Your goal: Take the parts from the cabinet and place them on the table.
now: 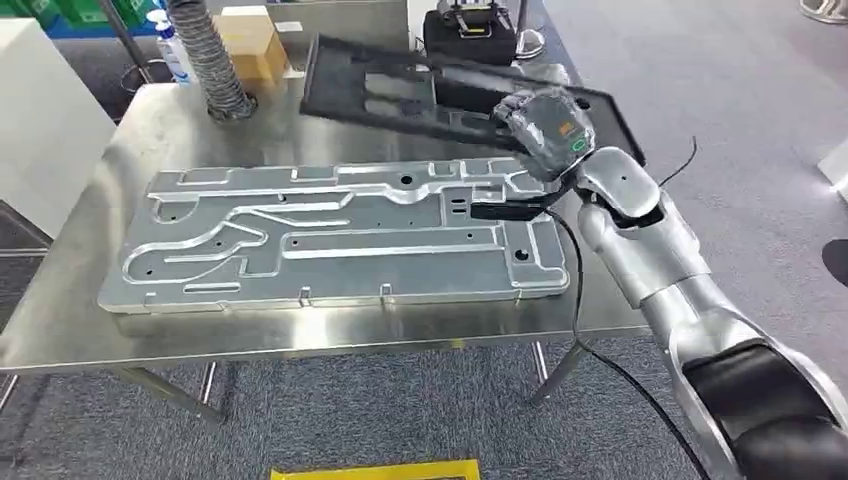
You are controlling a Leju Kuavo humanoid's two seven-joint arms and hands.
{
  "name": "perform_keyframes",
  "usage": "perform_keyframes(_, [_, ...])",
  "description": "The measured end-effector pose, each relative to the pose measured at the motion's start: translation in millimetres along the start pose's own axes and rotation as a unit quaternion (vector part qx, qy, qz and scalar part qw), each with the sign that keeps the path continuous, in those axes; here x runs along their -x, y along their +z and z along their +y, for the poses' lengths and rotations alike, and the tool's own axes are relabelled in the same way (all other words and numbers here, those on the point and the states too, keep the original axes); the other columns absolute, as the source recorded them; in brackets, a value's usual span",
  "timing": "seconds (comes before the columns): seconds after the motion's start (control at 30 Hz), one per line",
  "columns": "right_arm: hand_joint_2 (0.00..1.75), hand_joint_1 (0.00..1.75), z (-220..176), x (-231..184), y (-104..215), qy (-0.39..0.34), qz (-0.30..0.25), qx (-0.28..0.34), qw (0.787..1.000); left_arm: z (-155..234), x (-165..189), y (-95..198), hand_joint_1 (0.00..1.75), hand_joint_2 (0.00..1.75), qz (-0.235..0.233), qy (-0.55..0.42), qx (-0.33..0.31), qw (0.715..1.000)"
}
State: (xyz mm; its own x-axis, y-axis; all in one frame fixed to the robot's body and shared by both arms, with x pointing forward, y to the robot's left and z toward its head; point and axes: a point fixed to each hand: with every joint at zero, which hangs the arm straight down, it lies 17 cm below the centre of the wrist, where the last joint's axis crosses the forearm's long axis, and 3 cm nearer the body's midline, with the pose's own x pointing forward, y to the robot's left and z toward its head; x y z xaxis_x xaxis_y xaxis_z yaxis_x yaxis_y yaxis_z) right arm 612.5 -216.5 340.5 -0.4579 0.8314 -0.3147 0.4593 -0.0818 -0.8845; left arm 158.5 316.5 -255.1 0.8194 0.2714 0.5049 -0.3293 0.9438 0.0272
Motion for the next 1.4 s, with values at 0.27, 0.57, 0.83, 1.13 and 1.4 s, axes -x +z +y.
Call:
perform_keyframes(0.27, [1.75,1.75,92.7,-12.5,41.1,-0.014,-0.028,-0.116,0.993,-2.8,-5.6,-1.5,0.0,1.75,-0.005,-0.01,0.002,1.0])
perform_keyframes(0.57, [1.75,1.75,133.9,-54.3,60.9,-0.054,-0.04,-0.139,0.988,-9.2,-23.3,-3.4,0.0,1.75,-0.038,-0.034,0.009,0.999])
perform_keyframes(0.83, [0.0,0.0,130.0,-78.9,53.0,-0.081,-0.05,-0.116,0.989,-11.2,-28.7,-4.4,0.0,1.75,-0.046,-0.053,0.009,0.997])
perform_keyframes(1.13, [0.0,0.0,144.4,-79.2,66.9,-0.091,-0.046,-0.136,0.985,-12.1,-28.6,-4.6,0.0,0.0,-0.044,-0.053,0.009,0.998])
perform_keyframes(1.4, [0.0,0.0,121.2,-83.0,53.3,-0.172,-0.038,-0.086,0.981,-14.6,-27.8,-3.0,0.0,0.0,-0.049,-0.043,0.012,0.998])
